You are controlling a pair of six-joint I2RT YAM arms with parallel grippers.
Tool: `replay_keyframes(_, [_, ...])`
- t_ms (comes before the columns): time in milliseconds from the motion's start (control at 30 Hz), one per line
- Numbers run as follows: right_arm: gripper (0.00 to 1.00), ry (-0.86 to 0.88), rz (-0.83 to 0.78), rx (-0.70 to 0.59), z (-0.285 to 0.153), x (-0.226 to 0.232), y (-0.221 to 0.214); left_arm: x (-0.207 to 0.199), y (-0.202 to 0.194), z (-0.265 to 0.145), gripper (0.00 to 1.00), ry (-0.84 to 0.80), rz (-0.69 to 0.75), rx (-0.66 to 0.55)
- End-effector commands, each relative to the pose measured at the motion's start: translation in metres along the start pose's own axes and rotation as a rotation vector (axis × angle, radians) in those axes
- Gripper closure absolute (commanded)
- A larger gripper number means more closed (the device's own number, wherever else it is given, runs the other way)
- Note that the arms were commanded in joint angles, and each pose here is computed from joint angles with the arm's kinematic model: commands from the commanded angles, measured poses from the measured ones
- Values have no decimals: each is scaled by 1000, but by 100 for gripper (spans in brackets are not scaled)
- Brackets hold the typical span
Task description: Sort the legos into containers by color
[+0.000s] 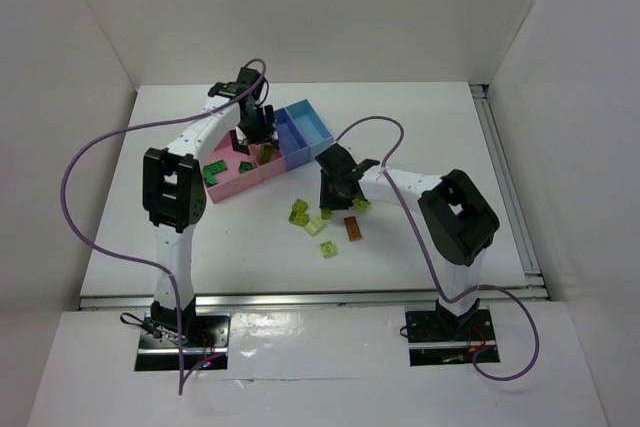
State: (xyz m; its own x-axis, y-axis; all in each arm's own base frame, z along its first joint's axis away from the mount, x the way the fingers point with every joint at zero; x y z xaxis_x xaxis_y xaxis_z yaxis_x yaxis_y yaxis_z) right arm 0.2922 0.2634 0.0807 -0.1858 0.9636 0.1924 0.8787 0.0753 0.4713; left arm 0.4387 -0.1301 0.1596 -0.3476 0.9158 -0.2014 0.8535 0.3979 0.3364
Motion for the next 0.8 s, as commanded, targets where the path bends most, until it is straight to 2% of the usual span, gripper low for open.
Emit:
replay_keyframes(0, [83,39,15,-57,-4,15,17,-11,12,-37,18,-87,6,-71])
replay_keyframes(133, [94,21,2,-107,-17,20,33,-12,23,-68,17,-138,4,-132])
replay_keyframes(233, [94,10,-27,-173,-33,29,55,-1,30,-92,17,-148,-53,-179])
replay_keyframes(367, [94,41,-67,-244,-44,49,85,27,25,-111,18,-36,-132,-272])
replay_keyframes(467, [94,86,-104,-294,-54,67,114,60,25,-122,17,40,-261,-325])
replay_keyframes(500, [94,87,-127,-286,-43,74,115,70,15,-127,16,44,-279,-326])
replay_keyframes(533, [94,104,-141,-324,-51,83,131,73,11,-129,11,39,-280,-332])
replay_keyframes(667, [94,164,-162,-345,-35,109,152,94,-7,-139,11,36,-315,-329])
replay_keyframes(767, [93,210,-177,-344,-8,125,161,101,-25,-144,12,18,-333,-329])
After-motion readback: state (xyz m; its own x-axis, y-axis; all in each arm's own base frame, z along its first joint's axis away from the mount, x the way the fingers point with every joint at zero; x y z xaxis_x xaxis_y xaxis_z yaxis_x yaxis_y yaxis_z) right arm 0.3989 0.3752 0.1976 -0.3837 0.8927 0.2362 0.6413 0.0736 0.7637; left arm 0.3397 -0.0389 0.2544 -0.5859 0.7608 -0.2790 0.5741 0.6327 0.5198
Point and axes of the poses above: each gripper's point midway between its finger pads, its own z axis out along the fingers, its own x axis along the line the jaws close on, y = z × x, the point moved 6 cm from there along -z, back along the fingers, and after that the axes turned 10 degrees about -z, right-handed, at the moved point
